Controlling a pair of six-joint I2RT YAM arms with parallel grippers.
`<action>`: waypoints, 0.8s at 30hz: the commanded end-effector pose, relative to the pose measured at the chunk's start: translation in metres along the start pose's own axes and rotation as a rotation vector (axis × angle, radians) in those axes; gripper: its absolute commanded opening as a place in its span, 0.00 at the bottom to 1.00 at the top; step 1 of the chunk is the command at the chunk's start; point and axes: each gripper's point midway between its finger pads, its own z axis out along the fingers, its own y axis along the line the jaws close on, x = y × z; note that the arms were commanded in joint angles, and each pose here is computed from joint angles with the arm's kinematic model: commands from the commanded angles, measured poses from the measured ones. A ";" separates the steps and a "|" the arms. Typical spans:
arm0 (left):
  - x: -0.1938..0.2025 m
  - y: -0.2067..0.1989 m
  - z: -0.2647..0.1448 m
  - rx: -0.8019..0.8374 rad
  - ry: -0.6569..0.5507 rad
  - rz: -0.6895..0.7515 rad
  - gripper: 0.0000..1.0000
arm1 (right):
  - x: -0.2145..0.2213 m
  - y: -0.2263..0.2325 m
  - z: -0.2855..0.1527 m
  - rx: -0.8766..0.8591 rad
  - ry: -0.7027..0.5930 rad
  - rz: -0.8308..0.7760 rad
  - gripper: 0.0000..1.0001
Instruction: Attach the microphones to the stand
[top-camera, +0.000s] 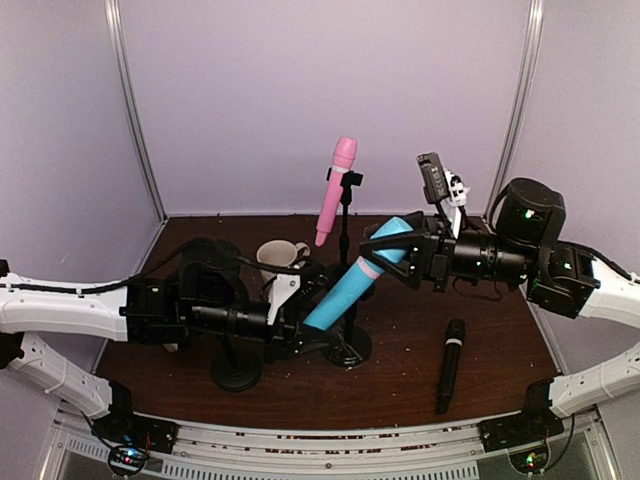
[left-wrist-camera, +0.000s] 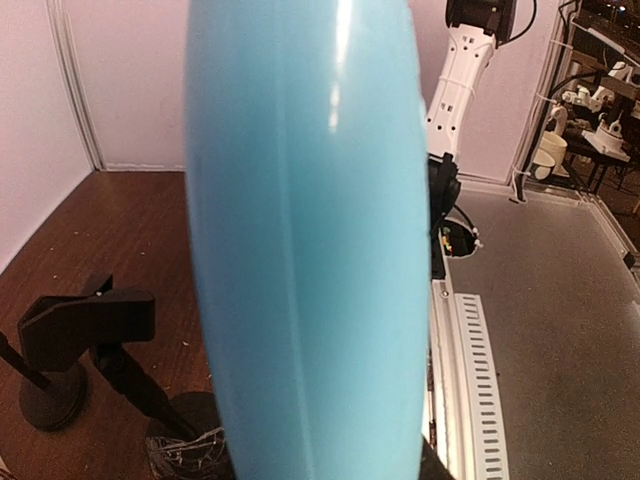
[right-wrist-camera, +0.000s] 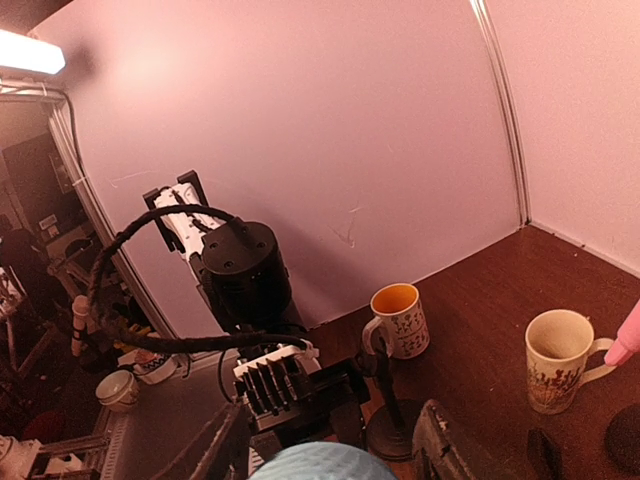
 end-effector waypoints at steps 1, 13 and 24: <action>-0.025 -0.004 -0.012 0.000 -0.099 0.022 0.11 | 0.009 -0.012 -0.010 0.062 0.023 -0.088 0.71; -0.017 0.017 -0.040 -0.082 -0.103 -0.010 0.04 | 0.067 -0.081 -0.028 0.219 0.163 -0.168 0.88; -0.012 0.027 -0.050 -0.098 -0.131 -0.027 0.00 | 0.087 -0.101 -0.029 0.219 0.319 -0.320 0.90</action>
